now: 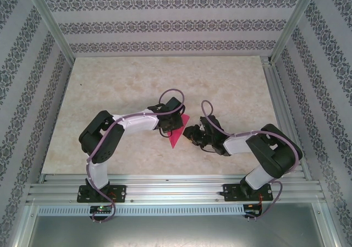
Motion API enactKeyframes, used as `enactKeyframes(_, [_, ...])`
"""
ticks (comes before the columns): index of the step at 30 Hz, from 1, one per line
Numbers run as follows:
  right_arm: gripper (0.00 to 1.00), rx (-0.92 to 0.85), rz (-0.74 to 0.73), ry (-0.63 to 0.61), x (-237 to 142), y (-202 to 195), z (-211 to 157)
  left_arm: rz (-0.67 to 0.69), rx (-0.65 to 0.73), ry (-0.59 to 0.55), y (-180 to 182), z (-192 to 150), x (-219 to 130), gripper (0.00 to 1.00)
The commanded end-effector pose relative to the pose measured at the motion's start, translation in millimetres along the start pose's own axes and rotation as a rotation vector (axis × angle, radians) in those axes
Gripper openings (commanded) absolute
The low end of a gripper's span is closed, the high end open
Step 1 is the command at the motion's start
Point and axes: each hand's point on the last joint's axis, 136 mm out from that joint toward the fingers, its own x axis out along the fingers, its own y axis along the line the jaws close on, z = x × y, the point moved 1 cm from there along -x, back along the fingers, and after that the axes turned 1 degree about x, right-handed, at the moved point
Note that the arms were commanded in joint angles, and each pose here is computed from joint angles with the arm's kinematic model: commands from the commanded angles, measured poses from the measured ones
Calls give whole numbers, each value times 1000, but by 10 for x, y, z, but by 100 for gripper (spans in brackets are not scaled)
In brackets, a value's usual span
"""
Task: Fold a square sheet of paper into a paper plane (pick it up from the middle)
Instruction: Fourth fold the wing at the center of the table.
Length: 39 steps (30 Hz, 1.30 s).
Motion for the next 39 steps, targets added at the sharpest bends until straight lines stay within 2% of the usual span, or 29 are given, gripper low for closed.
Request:
enactKeyframes(1, [30,-48,97,-45,-29,243,103,-62,-30,-14,-107,85,-137,9])
enactKeyframes(8, [30,19,192,-91,2,300,406,-55,-22,-2,-83,70,-98,10])
enactKeyframes(11, [31,36,162,-93,5,254,506,-64,-5,-5,-99,74,-115,11])
enactKeyframes(13, [35,23,144,-73,30,304,547,-70,10,-6,-111,77,-119,12])
enactKeyframes(16, [35,-1,76,-36,86,309,565,-70,40,3,-130,74,-116,11])
enactKeyframes(18, [41,9,30,-6,152,258,572,-71,46,7,-133,67,-104,11])
enactKeyframes(25, [45,-12,-11,54,337,324,579,-68,51,15,-126,52,-86,12])
enactKeyframes(34, [25,-34,-95,95,406,273,464,-77,58,10,-155,69,-106,12])
enactKeyframes(39, [24,-46,-104,93,411,299,499,-83,65,14,-163,62,-106,12])
